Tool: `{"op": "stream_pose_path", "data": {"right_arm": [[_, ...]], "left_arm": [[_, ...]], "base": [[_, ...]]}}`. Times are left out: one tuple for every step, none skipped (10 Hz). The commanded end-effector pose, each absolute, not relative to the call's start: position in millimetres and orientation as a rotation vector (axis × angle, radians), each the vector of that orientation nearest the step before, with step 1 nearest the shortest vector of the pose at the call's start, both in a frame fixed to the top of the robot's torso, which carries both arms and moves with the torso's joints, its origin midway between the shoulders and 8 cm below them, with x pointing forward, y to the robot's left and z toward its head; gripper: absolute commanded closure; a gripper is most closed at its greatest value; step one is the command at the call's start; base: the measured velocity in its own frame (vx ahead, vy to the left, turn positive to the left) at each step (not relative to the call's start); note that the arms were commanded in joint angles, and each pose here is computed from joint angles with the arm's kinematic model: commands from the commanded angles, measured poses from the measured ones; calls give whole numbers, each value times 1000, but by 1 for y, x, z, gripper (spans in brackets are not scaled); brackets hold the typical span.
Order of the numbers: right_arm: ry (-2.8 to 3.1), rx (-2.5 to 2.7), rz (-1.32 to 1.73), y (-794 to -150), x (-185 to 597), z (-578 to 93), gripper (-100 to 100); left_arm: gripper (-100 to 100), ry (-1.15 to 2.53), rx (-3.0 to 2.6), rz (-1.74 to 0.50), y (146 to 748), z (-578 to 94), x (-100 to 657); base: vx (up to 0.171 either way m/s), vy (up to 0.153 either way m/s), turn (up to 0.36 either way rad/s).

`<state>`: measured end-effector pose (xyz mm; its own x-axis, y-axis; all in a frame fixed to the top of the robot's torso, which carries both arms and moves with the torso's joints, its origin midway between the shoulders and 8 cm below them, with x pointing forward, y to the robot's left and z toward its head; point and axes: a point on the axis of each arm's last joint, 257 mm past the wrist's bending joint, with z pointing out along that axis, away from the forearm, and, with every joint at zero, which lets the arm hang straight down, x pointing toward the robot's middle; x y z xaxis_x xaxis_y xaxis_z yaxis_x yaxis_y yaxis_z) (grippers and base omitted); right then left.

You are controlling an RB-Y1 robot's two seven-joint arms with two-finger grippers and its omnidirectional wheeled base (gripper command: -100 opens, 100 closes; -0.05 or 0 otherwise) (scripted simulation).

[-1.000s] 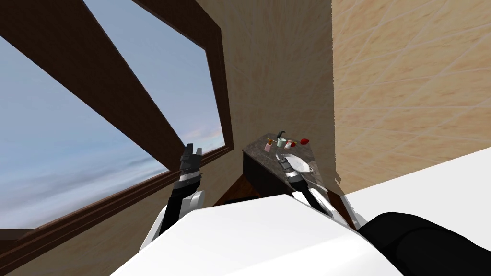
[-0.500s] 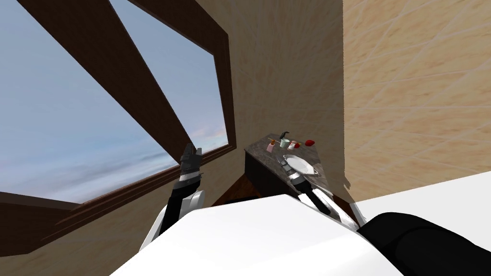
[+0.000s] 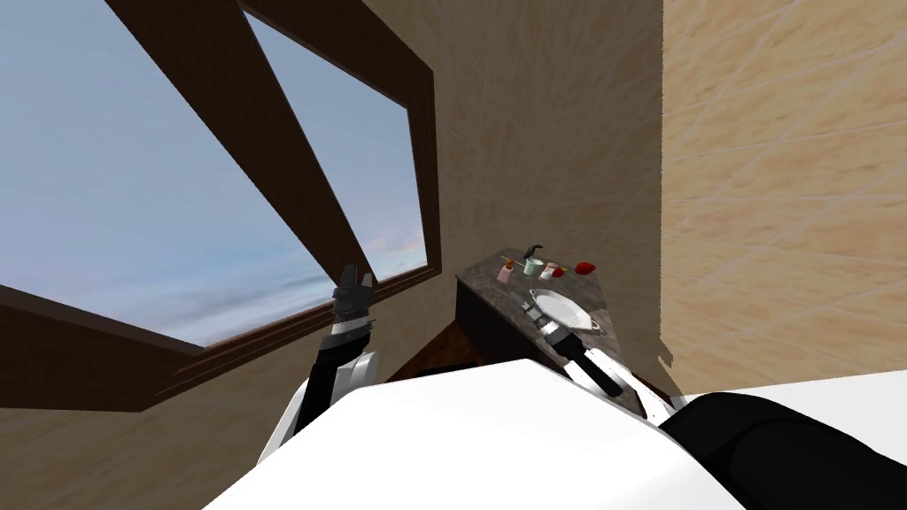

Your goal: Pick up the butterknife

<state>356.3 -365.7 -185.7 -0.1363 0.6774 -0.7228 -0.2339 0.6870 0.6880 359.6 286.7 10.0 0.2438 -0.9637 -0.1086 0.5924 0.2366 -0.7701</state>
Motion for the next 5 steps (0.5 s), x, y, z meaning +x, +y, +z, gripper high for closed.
{"op": "stream_pose_path", "data": {"right_arm": [[1577,360,781,-377,355,-200,-100],[1620,345,754,-385,353,-210,-100],[1636,329,744,-388,353,-211,-100],[1683,316,712,-398,350,-223,-100],[1690,304,708,-399,351,-222,-100]], "left_arm": [[0,665,-678,-1182,287,10,360],[0,665,-678,-1182,287,10,360],[0,665,-678,-1182,287,10,360],[0,665,-678,-1181,287,10,360],[0,665,-678,-1182,287,10,360]], "base": [[-8,-3,140],[-8,-6,227],[-5,-10,69],[-5,-5,130],[-4,-7,71]]}}
